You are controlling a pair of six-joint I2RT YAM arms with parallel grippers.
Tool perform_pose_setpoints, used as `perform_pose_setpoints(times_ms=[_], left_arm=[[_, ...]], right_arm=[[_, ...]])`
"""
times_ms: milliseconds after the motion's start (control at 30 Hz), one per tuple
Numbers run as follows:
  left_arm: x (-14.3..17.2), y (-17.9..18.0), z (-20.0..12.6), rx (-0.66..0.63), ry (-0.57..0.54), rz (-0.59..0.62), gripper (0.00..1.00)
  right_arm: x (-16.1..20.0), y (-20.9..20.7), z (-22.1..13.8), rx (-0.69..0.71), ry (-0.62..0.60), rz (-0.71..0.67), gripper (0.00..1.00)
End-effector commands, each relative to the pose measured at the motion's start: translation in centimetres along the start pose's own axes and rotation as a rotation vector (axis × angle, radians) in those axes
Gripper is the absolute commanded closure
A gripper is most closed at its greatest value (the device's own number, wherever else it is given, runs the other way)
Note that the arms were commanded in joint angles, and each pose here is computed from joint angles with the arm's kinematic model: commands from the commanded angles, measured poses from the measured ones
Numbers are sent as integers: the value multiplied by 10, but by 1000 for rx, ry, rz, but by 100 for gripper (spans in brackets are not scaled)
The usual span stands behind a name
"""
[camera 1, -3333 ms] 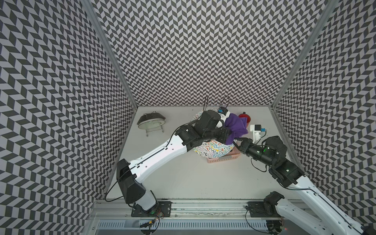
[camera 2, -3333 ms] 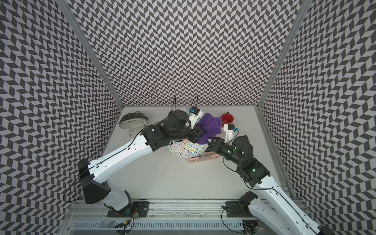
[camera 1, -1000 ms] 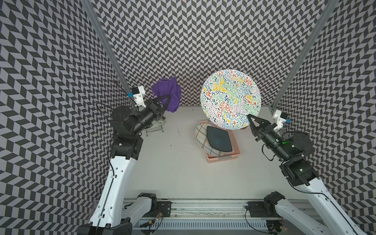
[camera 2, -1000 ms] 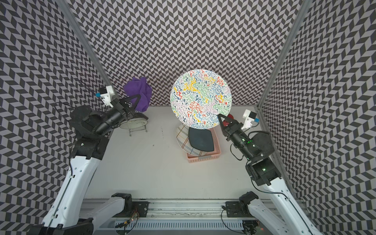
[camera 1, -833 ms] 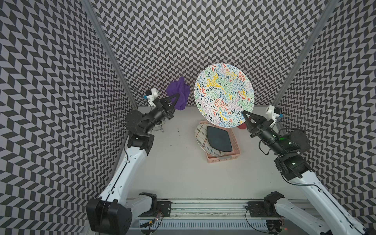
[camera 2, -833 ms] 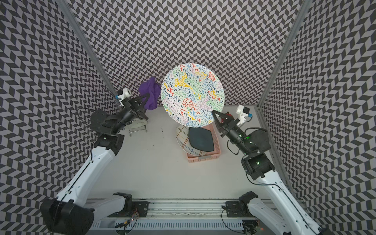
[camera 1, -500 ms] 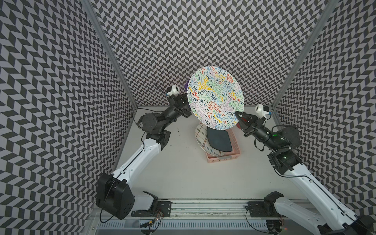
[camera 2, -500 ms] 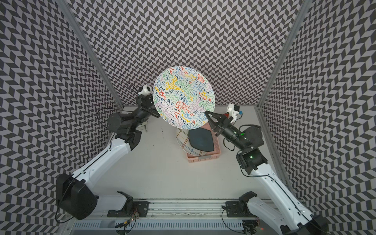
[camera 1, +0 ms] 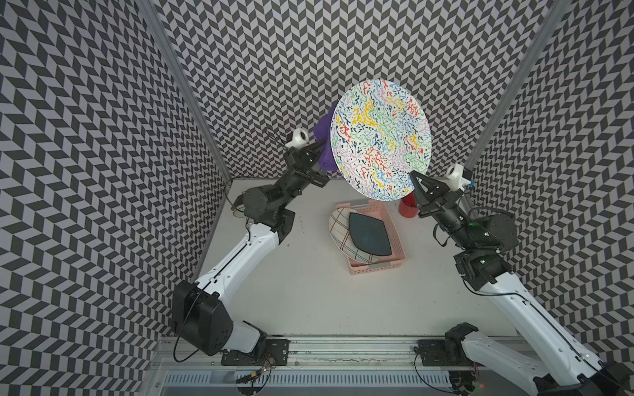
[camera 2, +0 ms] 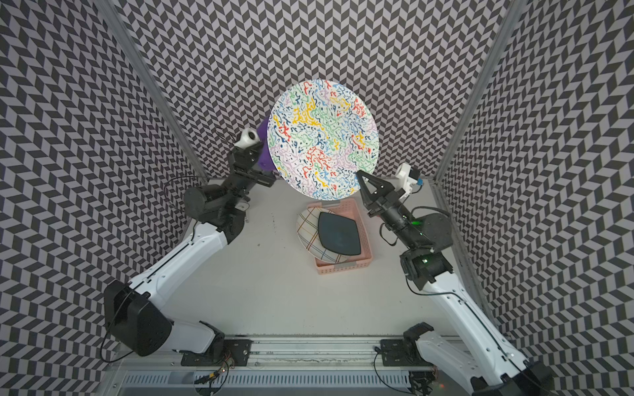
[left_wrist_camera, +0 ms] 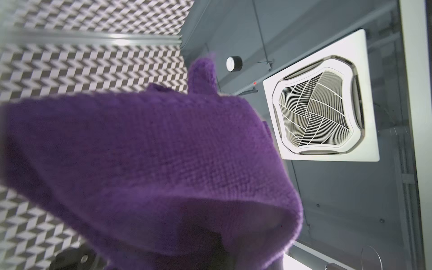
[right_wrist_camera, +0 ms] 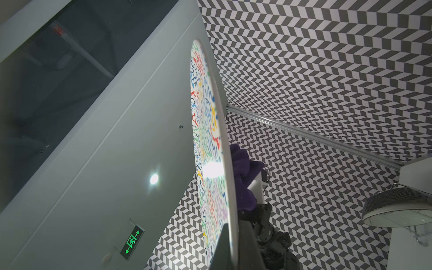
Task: Wipe the wet plate dry
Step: Wipe the plate with towel.
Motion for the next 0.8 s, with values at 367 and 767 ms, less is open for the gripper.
perform_pose_setpoints(times_ms=[367,767], left_arm=[[54,21,34,-8,199,-105,100],[9,36,-65,-740,-183,521,100]], right_arm=[[-41,49,-12,-11,-239,-196,100],[-42,29,-28,261,-150,-312,100]])
Point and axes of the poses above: each gripper's point midway between its finger pads, its own z axis out along the fingers, its own y axis along the line the jaws close on, x = y × z, the point moved 3 cm from there along -z, back along the fingers, and after that the axes turned 14 degrees about -z, right-handed, at the moved point
